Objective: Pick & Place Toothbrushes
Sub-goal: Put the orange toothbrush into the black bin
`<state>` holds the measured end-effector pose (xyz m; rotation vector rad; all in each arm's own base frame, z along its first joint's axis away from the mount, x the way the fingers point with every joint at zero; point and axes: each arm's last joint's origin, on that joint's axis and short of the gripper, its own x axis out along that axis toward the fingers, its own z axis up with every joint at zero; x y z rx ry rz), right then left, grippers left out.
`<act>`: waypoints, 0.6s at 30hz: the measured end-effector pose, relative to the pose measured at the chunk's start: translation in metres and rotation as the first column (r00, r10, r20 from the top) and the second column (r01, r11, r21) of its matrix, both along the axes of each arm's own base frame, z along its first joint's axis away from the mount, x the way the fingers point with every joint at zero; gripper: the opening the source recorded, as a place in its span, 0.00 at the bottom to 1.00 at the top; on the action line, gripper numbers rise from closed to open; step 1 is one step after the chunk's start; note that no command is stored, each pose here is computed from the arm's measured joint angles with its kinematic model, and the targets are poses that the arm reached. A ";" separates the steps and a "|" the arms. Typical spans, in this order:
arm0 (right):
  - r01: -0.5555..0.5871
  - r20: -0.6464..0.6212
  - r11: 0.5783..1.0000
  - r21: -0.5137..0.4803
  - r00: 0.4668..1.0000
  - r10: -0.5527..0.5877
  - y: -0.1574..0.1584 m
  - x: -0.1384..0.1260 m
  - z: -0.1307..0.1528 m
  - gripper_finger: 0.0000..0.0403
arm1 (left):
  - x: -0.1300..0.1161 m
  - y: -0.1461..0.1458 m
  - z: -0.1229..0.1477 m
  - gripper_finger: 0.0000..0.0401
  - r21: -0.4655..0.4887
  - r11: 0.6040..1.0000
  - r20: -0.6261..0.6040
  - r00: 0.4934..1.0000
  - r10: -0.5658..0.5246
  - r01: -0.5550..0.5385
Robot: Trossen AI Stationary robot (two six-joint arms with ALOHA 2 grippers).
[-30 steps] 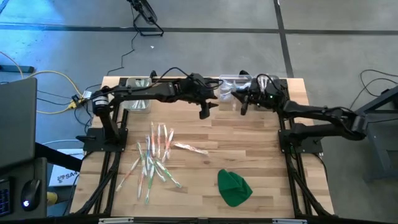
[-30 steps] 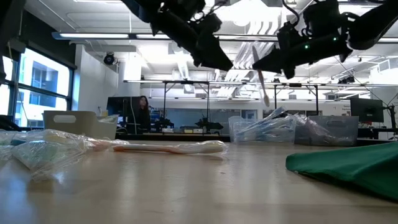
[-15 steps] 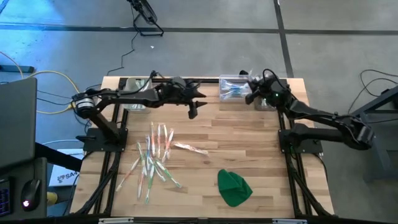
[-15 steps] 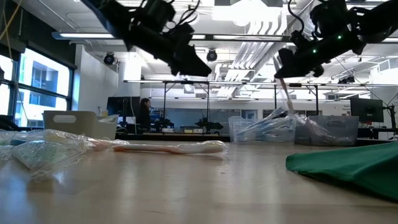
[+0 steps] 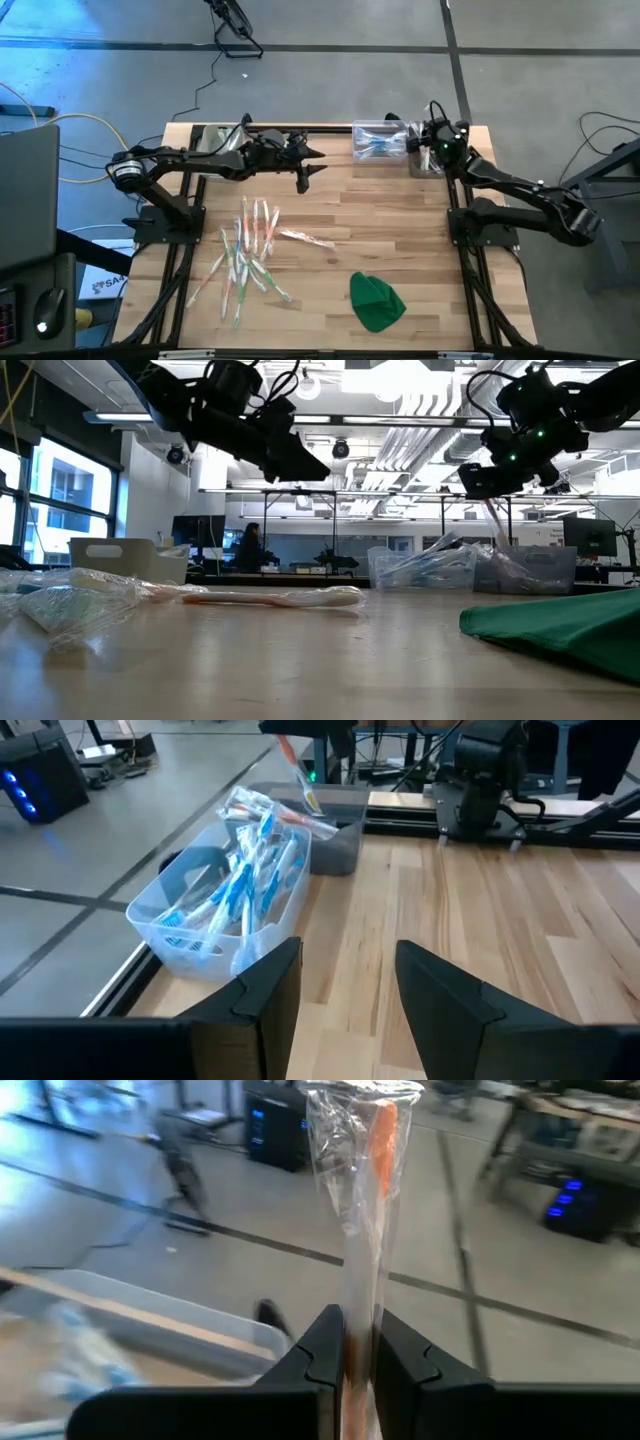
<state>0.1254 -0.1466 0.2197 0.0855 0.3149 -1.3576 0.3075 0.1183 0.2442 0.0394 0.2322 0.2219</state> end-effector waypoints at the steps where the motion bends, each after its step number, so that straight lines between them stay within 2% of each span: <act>1: 0.029 -0.015 1.000 0.000 0.999 -0.029 0.000 0.000 -0.001 0.05 | 0.000 0.000 0.000 0.40 0.000 1.000 0.001 1.000 0.000 0.000; 5: 0.086 -0.032 0.996 0.005 0.996 -0.086 -0.002 0.000 -0.005 0.05 | 0.000 0.000 0.000 0.40 0.002 1.000 0.004 1.000 0.000 0.000; 10: 0.129 0.003 0.990 0.062 0.992 -0.129 -0.005 0.002 -0.015 0.05 | 0.000 0.000 0.001 0.40 0.005 1.000 0.013 1.000 0.000 0.000; 18: 0.189 -0.023 0.974 0.128 0.982 -0.187 -0.009 0.008 -0.033 0.05 | 0.001 0.000 0.003 0.40 0.008 1.000 0.029 1.000 0.001 -0.001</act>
